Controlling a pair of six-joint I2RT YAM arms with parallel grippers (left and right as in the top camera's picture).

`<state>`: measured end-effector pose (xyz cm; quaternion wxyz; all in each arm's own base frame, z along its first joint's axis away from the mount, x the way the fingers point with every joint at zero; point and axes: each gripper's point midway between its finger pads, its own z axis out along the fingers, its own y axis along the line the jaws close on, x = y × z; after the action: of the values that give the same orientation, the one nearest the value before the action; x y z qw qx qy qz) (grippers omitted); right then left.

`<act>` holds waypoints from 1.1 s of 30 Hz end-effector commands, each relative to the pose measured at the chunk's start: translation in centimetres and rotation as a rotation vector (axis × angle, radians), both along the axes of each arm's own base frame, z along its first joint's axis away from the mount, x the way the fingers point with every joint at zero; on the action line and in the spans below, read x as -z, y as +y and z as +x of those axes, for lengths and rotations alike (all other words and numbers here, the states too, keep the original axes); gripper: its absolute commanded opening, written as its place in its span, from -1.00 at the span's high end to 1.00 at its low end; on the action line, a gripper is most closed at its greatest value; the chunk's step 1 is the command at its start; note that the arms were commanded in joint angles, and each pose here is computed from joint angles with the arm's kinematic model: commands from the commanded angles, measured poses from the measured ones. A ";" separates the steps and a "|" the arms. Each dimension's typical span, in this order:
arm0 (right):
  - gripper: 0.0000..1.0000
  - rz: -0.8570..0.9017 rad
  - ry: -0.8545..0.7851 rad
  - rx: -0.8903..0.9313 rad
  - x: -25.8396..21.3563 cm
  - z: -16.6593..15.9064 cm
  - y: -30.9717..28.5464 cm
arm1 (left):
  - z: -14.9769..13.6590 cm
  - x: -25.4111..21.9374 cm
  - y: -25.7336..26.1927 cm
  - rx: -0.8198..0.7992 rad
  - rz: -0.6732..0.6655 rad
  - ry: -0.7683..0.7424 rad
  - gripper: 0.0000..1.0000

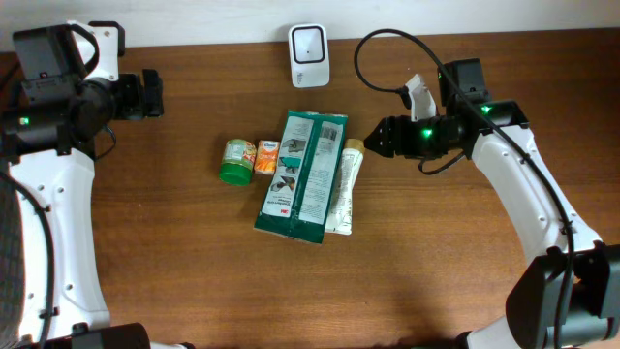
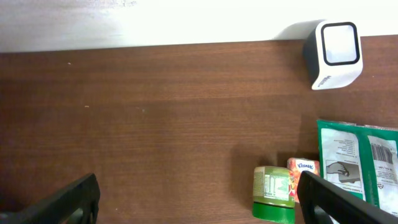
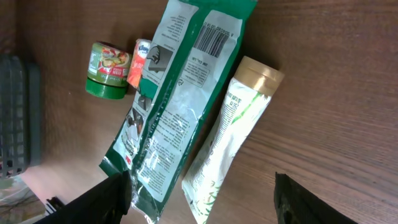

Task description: Scan the item barcode

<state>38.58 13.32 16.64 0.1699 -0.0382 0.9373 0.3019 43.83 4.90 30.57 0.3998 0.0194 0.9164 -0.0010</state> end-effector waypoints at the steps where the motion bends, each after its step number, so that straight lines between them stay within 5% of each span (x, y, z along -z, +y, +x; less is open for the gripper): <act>1: -0.32 0.016 -0.082 -0.018 -2.4 1.0 0.4 | 0.0 -0.6 0.2 -0.008 0.003 -0.016 -0.99; 5: -0.30 0.030 -0.131 -0.002 -5.8 2.0 0.6 | 0.0 -0.6 0.2 -0.008 0.003 -0.016 -0.99; 15: -0.22 0.035 0.239 0.019 5.2 -1.9 8.4 | 0.0 -0.6 0.2 -0.008 0.003 -0.016 -0.98; 33: -0.23 -0.036 0.308 0.003 9.1 -3.1 10.3 | 0.0 -0.6 0.2 -0.008 0.003 -0.016 -0.98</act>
<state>35.82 23.65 8.31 0.0300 0.0046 0.9550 0.2952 43.83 4.90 30.57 0.3998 0.0194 0.9164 -0.0010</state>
